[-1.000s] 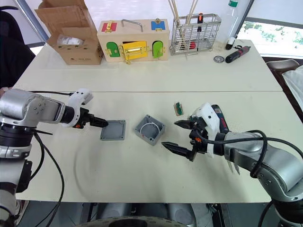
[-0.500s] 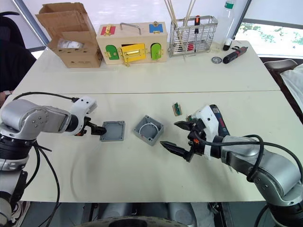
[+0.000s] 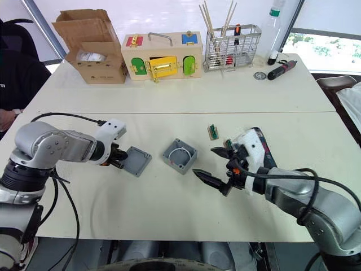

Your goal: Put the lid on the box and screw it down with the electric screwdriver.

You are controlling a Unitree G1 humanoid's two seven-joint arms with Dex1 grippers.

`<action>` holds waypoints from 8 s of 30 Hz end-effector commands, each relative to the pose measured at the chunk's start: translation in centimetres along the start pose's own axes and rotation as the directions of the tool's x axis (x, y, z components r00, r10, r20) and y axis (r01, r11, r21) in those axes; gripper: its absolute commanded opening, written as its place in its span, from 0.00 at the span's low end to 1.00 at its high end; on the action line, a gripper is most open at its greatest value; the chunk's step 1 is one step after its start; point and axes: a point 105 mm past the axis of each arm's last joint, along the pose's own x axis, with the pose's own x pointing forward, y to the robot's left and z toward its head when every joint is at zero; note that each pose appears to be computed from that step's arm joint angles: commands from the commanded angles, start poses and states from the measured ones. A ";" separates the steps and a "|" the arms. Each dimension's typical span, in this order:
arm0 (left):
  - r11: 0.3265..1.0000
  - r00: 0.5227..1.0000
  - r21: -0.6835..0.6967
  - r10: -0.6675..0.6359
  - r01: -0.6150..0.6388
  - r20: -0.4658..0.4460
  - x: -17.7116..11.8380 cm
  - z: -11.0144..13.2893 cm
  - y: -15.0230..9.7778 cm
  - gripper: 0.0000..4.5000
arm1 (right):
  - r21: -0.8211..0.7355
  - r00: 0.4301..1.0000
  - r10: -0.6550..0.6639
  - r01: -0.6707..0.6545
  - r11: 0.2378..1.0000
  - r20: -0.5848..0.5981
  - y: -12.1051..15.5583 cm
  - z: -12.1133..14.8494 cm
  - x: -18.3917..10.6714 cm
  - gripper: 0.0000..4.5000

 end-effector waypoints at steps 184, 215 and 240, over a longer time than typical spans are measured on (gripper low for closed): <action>0.445 0.618 0.726 -0.785 0.524 0.035 2.8 2.7 -10.9 0.25 | -0.924 0.948 0.151 0.308 -0.228 0.279 1.1 -3.0 5.7 1.00; 0.432 0.659 0.760 -0.752 0.485 0.006 4.5 1.3 -10.8 0.25 | -0.900 0.939 0.064 0.342 -0.271 0.337 0.5 -2.6 2.0 1.00; 0.429 0.666 0.770 -0.746 0.473 0.007 5.5 1.0 -12.2 0.25 | -0.965 0.982 0.182 0.094 -0.243 0.049 0.8 -1.9 0.5 1.00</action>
